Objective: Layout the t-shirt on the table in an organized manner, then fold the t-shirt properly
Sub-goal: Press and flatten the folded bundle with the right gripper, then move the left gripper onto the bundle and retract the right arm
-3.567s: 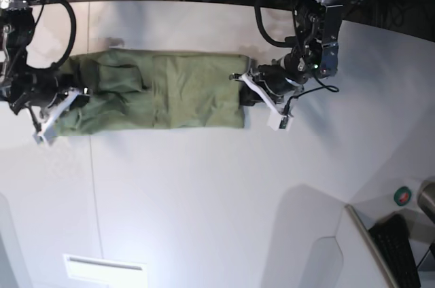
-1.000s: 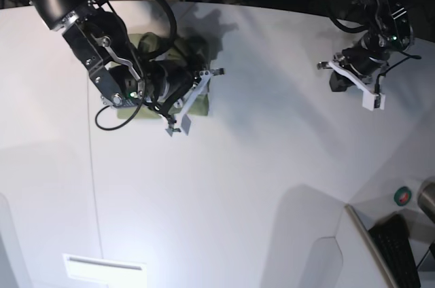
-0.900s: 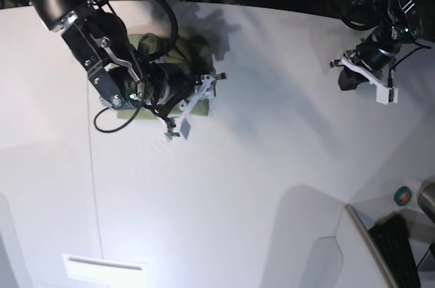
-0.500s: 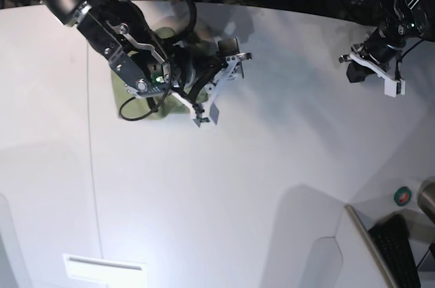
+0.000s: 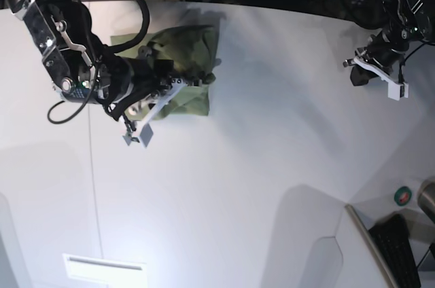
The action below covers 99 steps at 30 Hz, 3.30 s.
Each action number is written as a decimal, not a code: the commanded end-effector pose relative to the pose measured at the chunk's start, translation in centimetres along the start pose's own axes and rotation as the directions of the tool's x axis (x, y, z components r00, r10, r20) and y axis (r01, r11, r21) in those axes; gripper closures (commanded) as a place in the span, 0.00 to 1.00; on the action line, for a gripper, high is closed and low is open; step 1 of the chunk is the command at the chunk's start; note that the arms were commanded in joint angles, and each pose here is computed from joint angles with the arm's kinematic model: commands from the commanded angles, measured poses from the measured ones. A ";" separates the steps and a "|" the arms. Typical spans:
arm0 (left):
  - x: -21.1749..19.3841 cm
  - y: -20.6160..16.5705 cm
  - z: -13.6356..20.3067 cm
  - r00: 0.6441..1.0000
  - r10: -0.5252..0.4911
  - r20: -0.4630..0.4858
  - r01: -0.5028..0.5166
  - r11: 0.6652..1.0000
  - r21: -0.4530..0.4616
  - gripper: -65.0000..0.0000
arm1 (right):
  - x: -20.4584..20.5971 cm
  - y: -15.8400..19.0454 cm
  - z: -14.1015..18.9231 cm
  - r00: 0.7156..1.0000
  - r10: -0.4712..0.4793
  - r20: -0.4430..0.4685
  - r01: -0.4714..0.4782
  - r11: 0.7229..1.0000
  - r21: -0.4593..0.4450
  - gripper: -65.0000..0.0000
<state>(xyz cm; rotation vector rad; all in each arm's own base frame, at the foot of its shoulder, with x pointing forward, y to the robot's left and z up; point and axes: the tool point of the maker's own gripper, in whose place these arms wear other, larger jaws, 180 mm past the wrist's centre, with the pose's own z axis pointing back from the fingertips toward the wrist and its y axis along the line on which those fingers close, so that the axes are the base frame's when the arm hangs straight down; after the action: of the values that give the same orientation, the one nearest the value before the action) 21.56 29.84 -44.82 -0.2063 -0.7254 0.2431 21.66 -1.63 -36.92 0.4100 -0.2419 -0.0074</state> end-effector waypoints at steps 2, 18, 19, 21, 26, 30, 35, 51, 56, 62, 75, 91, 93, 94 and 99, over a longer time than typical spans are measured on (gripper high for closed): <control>1.2 0.3 0.3 0.999 -0.009 0.034 0.009 1.000 0.000 1.00 | 0.5 -0.2 0.5 0.999 -0.026 0.025 0.025 1.000 0.008 1.00; 1.1 0.3 0.3 0.999 -0.005 0.033 0.005 1.000 0.000 1.00 | -0.8 -6.3 -0.4 0.984 -0.176 0.003 0.175 0.978 -0.112 1.00; 1.1 0.3 0.3 0.999 -0.005 0.033 0.005 1.000 0.000 1.00 | -0.8 -6.8 -0.8 0.983 -0.183 0.011 0.183 0.975 -0.124 1.00; 1.0 0.3 0.2 0.999 -0.004 0.032 0.004 1.000 -0.001 1.00 | -1.2 -7.5 -1.3 0.980 -0.196 0.023 0.197 0.970 -0.143 1.00; 1.0 0.3 0.2 0.999 -0.004 0.032 0.004 1.000 -0.001 1.00 | -1.8 -6.0 -2.1 0.990 -0.138 0.004 0.137 0.982 -0.129 1.00; 1.0 0.3 0.2 0.999 -0.004 0.032 0.004 1.000 -0.001 1.00 | -1.5 -4.5 -3.5 0.992 -0.126 -0.023 0.123 0.986 -0.110 1.00; 0.9 0.3 0.3 1.000 -0.003 0.030 0.003 1.000 0.000 1.00 | 1.2 -3.4 -3.5 0.993 -0.115 0.019 0.117 0.989 -0.089 1.00; 0.9 0.3 0.3 1.000 -0.003 0.030 0.003 1.000 0.000 1.00 | 9.6 3.4 -0.6 0.973 0.073 0.219 -0.082 0.996 0.035 1.00; 1.0 0.4 0.3 1.000 -0.005 0.031 0.005 1.000 0.000 1.00 | 5.0 1.4 -1.5 0.996 0.005 0.085 -0.005 1.000 0.002 1.00; 1.1 -0.1 0.1 0.999 -0.011 0.033 0.011 1.000 -0.010 1.00 | -2.0 -0.1 -3.9 0.995 -0.066 -0.070 0.064 0.998 -0.023 1.00; 1.1 -0.2 0.1 0.999 -0.010 0.034 0.010 1.000 -0.010 1.00 | -7.3 0.5 -8.0 0.987 0.042 -0.152 -0.052 0.997 -0.062 1.00; 0.9 -7.9 -0.1 0.987 -0.160 -0.016 0.156 0.977 -0.149 1.00 | 0.3 -1.2 -0.8 0.991 -0.011 0.134 0.014 1.000 -0.024 1.00; 0.6 -11.7 -0.6 0.985 -0.175 0.000 0.171 0.960 -0.221 1.00 | 1.5 -3.5 0.0 0.983 -0.057 0.175 0.068 0.996 -0.057 1.00; 0.2 -13.4 -0.8 0.985 -0.173 0.001 0.168 0.952 -0.256 0.94 | 1.9 -4.6 0.5 0.979 -0.070 0.193 0.086 0.993 -0.075 1.00; -1.9 -20.2 -1.5 0.986 -0.164 -0.018 0.142 0.899 -0.413 0.22 | 3.5 -8.4 2.3 0.962 -0.101 0.253 0.140 0.980 -0.143 1.00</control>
<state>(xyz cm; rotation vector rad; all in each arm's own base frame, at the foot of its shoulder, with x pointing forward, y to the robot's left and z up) 23.16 9.80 -42.86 -0.5432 -0.6778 -0.0708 24.28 -10.65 -38.24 0.2491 -0.4255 -0.2043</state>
